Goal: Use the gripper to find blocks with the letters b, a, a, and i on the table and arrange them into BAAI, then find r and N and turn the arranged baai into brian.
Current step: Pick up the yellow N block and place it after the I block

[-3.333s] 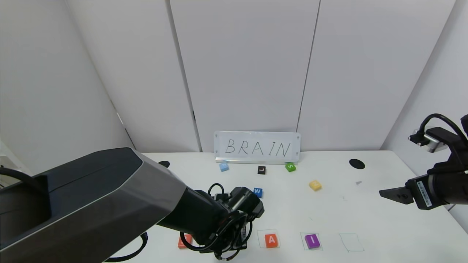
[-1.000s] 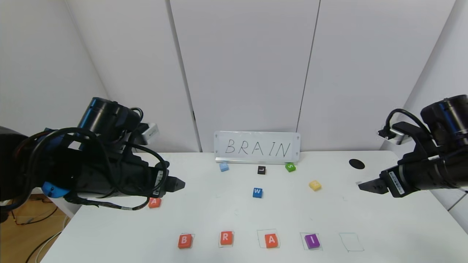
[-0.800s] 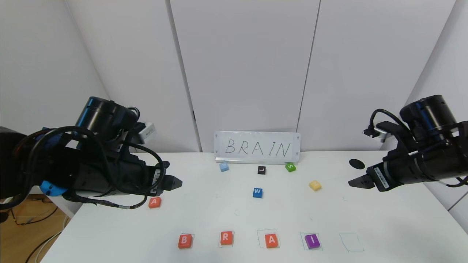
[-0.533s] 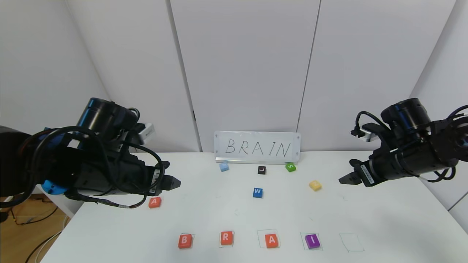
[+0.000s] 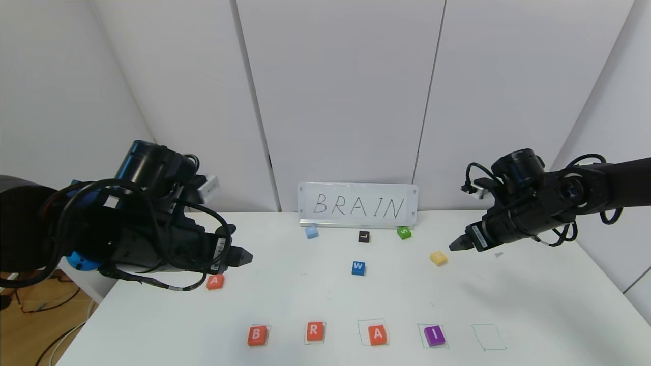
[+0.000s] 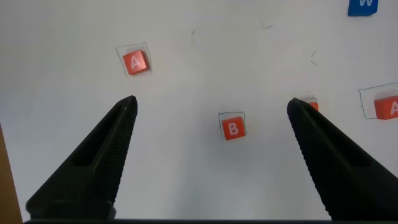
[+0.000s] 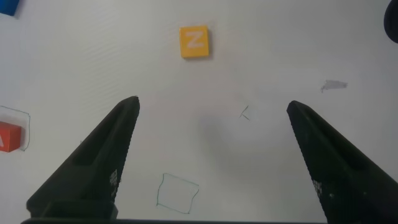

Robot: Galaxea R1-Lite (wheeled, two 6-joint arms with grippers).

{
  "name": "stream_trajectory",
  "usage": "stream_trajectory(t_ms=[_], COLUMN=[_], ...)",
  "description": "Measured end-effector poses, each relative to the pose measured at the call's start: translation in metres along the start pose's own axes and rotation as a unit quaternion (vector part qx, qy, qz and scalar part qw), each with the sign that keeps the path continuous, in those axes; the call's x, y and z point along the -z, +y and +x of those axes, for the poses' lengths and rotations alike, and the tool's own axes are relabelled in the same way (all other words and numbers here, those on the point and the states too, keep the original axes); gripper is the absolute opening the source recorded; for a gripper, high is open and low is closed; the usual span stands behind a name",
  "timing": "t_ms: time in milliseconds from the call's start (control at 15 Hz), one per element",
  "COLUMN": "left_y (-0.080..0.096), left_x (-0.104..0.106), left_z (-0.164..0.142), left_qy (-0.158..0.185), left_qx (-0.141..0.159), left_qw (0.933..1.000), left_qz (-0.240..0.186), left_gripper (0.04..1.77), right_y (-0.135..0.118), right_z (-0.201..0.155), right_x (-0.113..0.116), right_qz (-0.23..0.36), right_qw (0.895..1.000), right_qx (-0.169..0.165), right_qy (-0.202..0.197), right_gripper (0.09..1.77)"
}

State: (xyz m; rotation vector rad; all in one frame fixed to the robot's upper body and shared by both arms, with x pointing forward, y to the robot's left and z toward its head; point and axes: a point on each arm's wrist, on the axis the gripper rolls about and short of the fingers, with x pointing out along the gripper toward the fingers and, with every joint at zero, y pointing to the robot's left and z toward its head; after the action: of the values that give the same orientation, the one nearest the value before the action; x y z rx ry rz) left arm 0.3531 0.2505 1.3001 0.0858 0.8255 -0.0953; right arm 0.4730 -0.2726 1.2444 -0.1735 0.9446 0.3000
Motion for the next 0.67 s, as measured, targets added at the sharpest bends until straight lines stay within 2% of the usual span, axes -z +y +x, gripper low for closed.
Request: stream_trajectory(t_ms=[200, 400, 667], left_y=[0.001, 0.001, 0.001], left_x=[-0.001, -0.001, -0.001], left_z=[0.005, 0.010, 0.013], left_qy=[-0.001, 0.006, 0.009], left_qx=[-0.003, -0.004, -0.005], left_qw=[1.0000, 1.0000, 0.9999], left_qz=[-0.001, 0.002, 0.002], left_gripper=[1.72, 1.72, 1.72], right_y=[-0.002, 0.000, 0.001], right_z=[0.021, 0.036, 0.049], right_x=[-0.013, -0.019, -0.020], right_qz=[-0.003, -0.003, -0.003], right_qw=[1.000, 0.999, 0.999], right_qx=[-0.014, -0.035, -0.038], right_qy=[-0.002, 0.015, 0.024], right_gripper=[1.71, 1.71, 1.71])
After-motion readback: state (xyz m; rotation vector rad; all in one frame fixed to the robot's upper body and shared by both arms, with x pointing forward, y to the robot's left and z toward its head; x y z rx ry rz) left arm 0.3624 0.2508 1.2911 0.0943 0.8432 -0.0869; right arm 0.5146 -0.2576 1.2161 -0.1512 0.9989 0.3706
